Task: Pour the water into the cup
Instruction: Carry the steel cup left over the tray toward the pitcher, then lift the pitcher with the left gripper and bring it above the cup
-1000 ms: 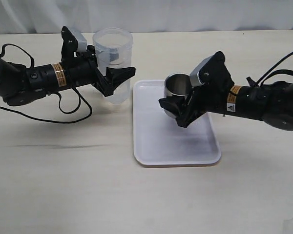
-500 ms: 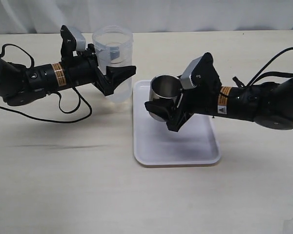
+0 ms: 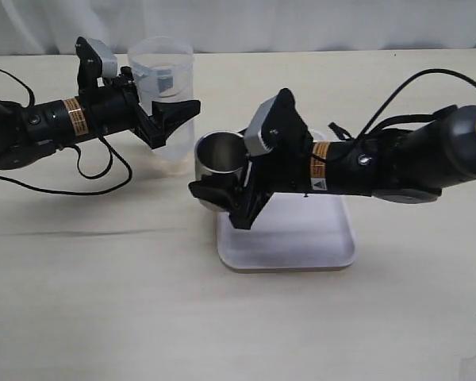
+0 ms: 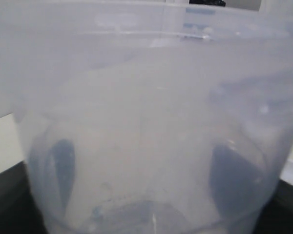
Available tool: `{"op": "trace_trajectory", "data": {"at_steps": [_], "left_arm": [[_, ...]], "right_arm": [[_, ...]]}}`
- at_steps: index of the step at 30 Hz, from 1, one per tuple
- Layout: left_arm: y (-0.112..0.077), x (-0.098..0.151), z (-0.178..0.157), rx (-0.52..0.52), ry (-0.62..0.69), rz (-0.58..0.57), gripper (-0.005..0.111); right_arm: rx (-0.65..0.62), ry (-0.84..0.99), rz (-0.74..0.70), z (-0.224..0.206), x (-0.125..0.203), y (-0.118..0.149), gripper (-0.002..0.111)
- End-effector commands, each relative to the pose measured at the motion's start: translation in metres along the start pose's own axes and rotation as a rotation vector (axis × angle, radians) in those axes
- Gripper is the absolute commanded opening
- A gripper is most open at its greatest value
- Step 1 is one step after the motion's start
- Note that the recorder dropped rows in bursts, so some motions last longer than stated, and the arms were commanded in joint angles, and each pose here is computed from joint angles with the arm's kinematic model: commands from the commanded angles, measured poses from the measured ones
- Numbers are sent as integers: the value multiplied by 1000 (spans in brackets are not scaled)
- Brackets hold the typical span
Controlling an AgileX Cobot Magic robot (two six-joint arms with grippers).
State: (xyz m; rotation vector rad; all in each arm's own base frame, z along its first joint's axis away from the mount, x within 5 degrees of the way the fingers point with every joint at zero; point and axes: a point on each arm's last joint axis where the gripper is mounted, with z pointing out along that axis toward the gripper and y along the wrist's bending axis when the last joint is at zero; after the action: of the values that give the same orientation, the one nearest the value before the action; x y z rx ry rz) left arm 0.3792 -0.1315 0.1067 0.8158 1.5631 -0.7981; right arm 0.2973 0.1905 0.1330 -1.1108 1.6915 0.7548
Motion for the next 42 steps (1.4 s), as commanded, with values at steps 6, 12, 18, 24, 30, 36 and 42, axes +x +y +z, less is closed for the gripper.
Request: {"op": "trace_trajectory", "data": {"at_steps": [6,12,18,24,30,36,42], "left_arm": [[-2,-12,-1,29,-55,18,0],[-8,-12,-2,81,-61,164,0],[4,-9,-16,83,-44,248,0],[4,-6,-23,140,-17,371,0],[2,-6,-23,159,-18,468,0],[0,-17,-25,177,-27,508,0],[-4,-25,-27,209,-26,547,0]], "right_arm": [[-109,55,-34,43,9,15,4],[-120,36,-39,44,6,15,4],[-119,38,-46,44,6,15,4],[-194,61,-99,45,4,18,4],[-189,55,-79,46,2,17,4],[-189,55,-81,46,2,17,4],[-189,55,-81,46,2,17,4]]}}
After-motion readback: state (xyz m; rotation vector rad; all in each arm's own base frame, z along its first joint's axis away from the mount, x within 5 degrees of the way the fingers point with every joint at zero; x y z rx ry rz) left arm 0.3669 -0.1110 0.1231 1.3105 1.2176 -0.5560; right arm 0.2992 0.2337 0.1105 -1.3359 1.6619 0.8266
